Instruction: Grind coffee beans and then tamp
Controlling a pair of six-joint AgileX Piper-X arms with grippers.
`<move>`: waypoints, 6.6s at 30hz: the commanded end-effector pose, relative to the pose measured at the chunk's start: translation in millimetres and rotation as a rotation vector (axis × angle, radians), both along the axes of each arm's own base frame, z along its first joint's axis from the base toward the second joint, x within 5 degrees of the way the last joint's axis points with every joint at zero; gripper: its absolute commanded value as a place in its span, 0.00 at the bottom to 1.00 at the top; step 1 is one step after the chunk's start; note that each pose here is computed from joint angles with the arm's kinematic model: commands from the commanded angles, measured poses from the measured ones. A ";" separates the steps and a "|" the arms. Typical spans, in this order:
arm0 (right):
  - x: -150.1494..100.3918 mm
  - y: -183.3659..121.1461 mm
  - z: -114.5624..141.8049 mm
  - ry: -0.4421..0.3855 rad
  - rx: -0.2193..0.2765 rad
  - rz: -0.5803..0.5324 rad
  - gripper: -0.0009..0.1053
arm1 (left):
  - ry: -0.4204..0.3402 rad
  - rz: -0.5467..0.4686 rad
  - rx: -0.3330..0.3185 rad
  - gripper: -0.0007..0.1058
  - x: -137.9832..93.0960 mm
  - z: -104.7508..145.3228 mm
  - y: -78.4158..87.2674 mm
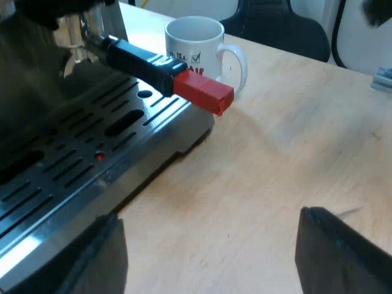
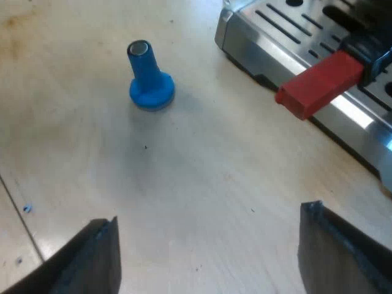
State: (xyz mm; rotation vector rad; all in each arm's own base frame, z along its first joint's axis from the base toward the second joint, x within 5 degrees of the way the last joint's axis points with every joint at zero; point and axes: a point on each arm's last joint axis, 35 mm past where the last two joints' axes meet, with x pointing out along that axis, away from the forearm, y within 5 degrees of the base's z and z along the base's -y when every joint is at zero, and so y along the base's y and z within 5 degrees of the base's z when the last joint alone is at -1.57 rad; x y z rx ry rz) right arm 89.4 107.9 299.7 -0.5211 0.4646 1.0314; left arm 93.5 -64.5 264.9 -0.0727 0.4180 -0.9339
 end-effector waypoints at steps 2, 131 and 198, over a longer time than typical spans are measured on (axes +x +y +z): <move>1.2 14.1 -10.8 -0.054 0.036 -0.048 0.60 | -0.024 -0.012 -0.014 0.57 0.2 3.7 -0.9; -10.7 124.6 -1.8 -0.396 0.112 -0.626 0.55 | -0.033 -0.012 -0.019 0.57 0.5 4.7 -1.0; 124.4 117.8 -65.2 0.227 -0.065 -0.847 0.55 | -0.031 -0.012 -0.018 0.57 0.4 4.5 -1.0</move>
